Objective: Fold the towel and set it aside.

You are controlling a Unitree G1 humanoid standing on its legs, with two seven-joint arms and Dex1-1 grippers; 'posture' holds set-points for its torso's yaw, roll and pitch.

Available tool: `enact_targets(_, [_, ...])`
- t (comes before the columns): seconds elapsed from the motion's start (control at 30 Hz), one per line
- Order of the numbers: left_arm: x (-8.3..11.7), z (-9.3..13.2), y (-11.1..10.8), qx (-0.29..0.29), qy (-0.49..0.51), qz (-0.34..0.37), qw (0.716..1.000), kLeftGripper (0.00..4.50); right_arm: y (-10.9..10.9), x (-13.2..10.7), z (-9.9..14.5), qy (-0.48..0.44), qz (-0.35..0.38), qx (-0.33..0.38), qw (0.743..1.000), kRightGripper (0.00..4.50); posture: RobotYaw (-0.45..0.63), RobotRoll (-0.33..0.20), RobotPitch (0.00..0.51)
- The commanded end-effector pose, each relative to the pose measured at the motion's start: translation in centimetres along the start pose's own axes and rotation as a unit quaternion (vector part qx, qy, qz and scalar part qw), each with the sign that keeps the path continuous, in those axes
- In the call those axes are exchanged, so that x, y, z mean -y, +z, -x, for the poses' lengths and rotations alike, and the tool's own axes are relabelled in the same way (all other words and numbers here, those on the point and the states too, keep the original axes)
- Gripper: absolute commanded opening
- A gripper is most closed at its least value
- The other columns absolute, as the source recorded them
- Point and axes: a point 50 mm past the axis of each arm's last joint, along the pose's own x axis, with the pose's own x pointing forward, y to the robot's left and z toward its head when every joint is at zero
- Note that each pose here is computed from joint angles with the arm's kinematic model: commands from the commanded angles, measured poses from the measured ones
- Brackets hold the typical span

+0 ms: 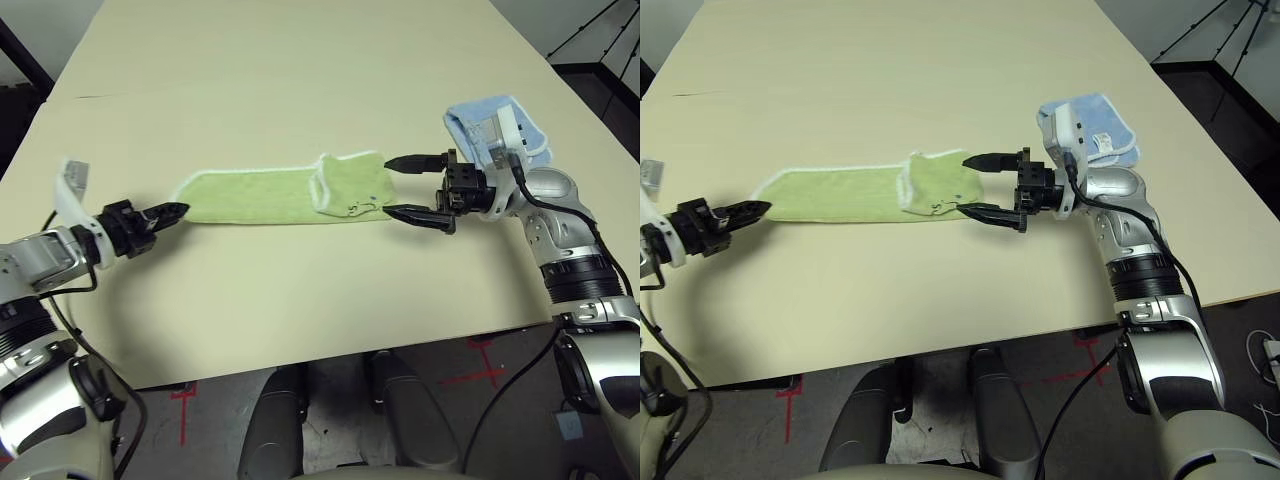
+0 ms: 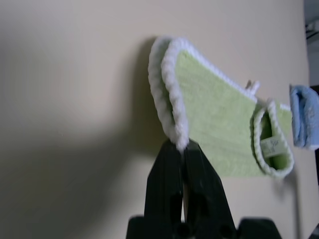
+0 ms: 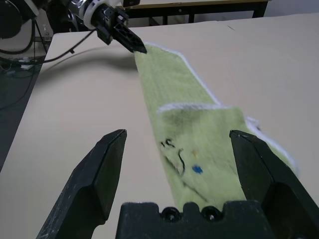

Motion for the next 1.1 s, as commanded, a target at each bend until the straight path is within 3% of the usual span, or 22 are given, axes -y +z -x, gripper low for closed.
enact_targets(0.03, [-0.9, 1.2, -0.1, -0.008, 0.018, -0.003, 1.0, 0.02, -0.6, 0.1, 0.2, 0.0, -0.003, -0.008, 1.0, 4.5, -0.02, 0.0, 0.219])
enact_targets(0.23, [-1.2, 2.9, -0.4, -0.009, 0.025, -0.014, 1.0, 0.02, -1.6, 0.3, 1.4, -0.013, -0.025, -0.019, 0.999, 4.5, -0.01, 0.0, 0.22])
enact_targets(0.53, [0.4, 2.1, 0.6, 0.006, -0.004, -0.045, 0.999, 0.02, -1.6, 0.2, 1.5, -0.012, -0.022, -0.029, 0.999, 4.5, -0.01, 0.0, 0.214])
enact_targets(0.67, [2.6, 1.3, 1.4, -0.004, -0.048, -0.08, 0.996, 0.02, -1.6, 0.2, 1.5, -0.015, -0.02, -0.028, 0.999, 4.5, -0.01, 0.0, 0.212])
enact_targets(0.77, [5.9, 0.5, 1.8, -0.028, -0.122, -0.123, 0.984, 0.02, -1.6, 0.2, 1.5, -0.018, -0.019, -0.028, 0.999, 4.5, -0.01, 0.0, 0.208])
enact_targets(0.93, [9.5, -0.6, 1.6, -0.058, -0.2, -0.16, 0.965, 0.02, -1.6, 0.6, 1.8, -0.033, -0.015, -0.029, 0.999, 4.5, -0.02, 0.0, 0.203])
enact_targets(1.1, [11.9, -2.0, 1.1, -0.075, -0.251, -0.18, 0.948, 0.02, -1.6, 0.6, 1.9, -0.035, -0.013, -0.031, 0.999, 4.5, -0.02, 0.0, 0.199])
